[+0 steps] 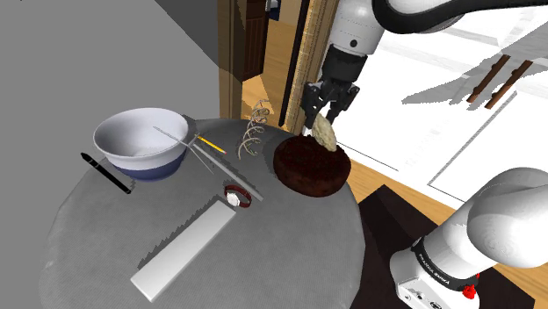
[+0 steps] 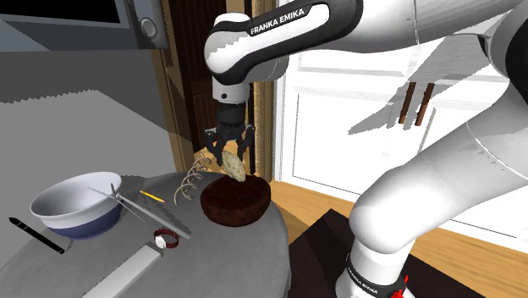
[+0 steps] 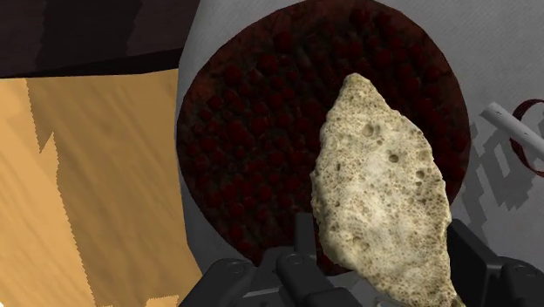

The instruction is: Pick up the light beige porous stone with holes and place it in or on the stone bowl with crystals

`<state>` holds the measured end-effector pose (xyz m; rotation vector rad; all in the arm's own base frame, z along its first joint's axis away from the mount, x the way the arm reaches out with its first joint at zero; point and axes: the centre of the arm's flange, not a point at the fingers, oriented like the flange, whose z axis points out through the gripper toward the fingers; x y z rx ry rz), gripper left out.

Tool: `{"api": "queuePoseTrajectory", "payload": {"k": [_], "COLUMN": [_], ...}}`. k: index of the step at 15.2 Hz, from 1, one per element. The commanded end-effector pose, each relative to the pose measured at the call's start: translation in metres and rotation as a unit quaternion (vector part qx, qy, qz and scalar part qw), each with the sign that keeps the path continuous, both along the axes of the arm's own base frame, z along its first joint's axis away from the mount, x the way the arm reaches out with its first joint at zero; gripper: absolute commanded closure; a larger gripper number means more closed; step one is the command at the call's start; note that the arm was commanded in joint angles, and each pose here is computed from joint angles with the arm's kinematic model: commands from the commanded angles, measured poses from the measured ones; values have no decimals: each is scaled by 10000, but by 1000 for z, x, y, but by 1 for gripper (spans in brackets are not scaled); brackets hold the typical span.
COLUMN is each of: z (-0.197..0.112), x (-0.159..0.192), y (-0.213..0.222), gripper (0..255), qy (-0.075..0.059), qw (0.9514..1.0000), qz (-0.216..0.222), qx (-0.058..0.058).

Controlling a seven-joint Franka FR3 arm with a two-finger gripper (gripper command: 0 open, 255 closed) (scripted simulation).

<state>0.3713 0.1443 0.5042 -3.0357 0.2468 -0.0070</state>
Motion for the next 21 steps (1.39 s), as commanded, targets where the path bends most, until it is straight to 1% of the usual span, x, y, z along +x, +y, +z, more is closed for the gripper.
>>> {"api": "queuePoseTrajectory", "payload": {"k": [1, 12, 20, 21], "z": [-10, -69, -69, -69], "x": [-4, -4, -4, -4], "y": [-7, -7, -7, -7], "gripper": [255, 255, 255, 0], "qy": [1, 1, 1, 1], "qw": [10000, 10000, 10000, 10000], "qz": [4, 4, 4, 4], "qx": [4, 4, 4, 4]}}
